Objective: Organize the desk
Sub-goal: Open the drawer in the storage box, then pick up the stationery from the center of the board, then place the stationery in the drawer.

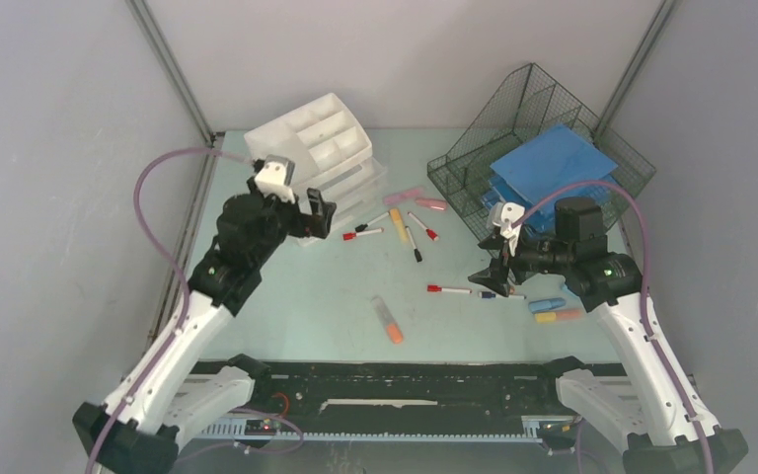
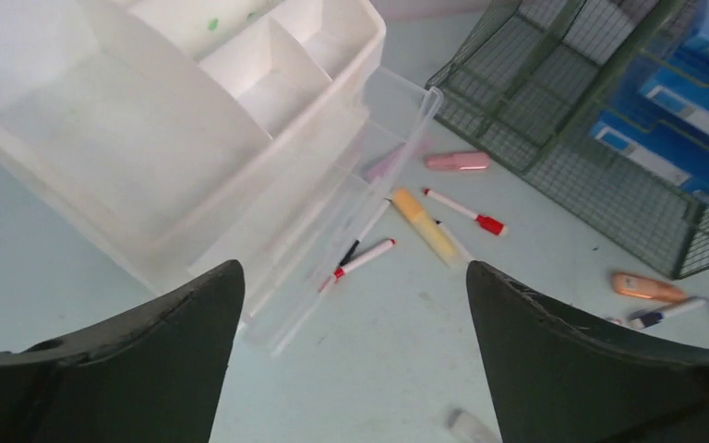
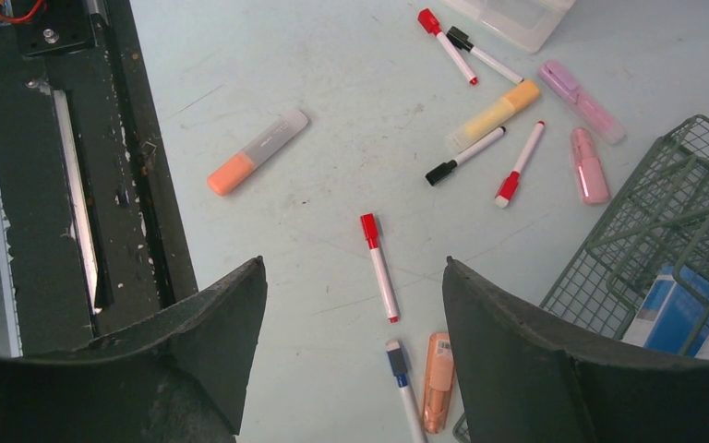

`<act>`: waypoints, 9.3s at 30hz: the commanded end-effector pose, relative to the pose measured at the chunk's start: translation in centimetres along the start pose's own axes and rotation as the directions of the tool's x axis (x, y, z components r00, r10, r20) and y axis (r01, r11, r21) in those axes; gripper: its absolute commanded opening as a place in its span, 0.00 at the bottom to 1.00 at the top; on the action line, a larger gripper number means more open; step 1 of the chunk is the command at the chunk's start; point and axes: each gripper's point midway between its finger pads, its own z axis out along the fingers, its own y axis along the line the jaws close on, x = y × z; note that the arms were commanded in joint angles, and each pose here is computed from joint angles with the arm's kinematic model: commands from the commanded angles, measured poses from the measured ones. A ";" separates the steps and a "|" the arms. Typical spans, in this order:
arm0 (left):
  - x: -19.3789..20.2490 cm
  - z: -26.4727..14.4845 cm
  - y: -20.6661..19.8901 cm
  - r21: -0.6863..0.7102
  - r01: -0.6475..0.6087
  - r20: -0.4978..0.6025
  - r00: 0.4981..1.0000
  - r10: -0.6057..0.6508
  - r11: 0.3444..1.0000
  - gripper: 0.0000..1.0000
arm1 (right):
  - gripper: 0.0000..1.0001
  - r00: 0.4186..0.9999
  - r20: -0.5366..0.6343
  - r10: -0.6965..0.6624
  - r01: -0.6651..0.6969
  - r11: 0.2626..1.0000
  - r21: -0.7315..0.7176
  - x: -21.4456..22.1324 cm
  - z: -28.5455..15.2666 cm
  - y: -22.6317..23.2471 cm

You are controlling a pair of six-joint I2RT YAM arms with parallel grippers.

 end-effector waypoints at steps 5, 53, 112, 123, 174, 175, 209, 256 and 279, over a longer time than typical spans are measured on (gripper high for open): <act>2.4 -3.4 -2.8 0.192 0.240 0.166 0.948 -0.273 0.952 1.00 | 0.78 1.000 -0.007 -0.017 0.017 1.000 -0.009 0.2 0.0 0.1; 17.3 -5.0 -8.1 0.339 0.563 -0.143 0.823 -0.550 0.754 1.00 | 0.87 0.992 -0.128 0.020 -0.029 0.997 -0.068 5.4 -1.6 0.1; 15.2 -4.2 -6.7 0.227 0.458 -0.123 0.889 -0.441 0.860 1.00 | 0.79 0.659 -0.670 0.341 0.027 0.880 0.475 29.8 -19.9 -9.7; 13.8 -4.3 -7.0 0.225 0.512 -0.117 0.859 -0.499 0.829 1.00 | 0.78 0.685 -0.656 0.318 0.005 0.897 0.441 33.5 -20.5 -10.2; 14.6 -7.4 -7.3 0.362 0.471 -0.037 0.870 -0.492 0.805 1.00 | 0.06 0.801 -0.582 0.140 -0.033 0.981 0.191 28.3 -9.1 -4.1; 14.6 -7.5 -7.4 0.367 0.470 -0.039 0.870 -0.492 0.802 1.00 | 0.05 0.808 -0.575 0.130 -0.026 0.982 0.185 27.8 -9.0 -3.9; 11.0 -8.7 -11.8 0.569 0.665 -0.084 0.632 -0.770 0.484 1.00 | 0.03 0.940 -0.340 0.032 -0.082 0.988 -0.133 8.0 4.3 2.6; 9.2 -0.4 -24.9 0.366 0.828 -0.171 0.508 -0.844 0.425 0.13 | 0.00 0.956 -0.248 0.157 -0.202 0.964 -0.171 4.1 6.2 3.8; 9.9 -4.4 -8.4 0.045 0.086 0.032 0.996 -0.087 0.995 0.06 | 0.85 0.963 -0.266 -0.038 0.021 0.998 -0.065 5.5 2.0 2.6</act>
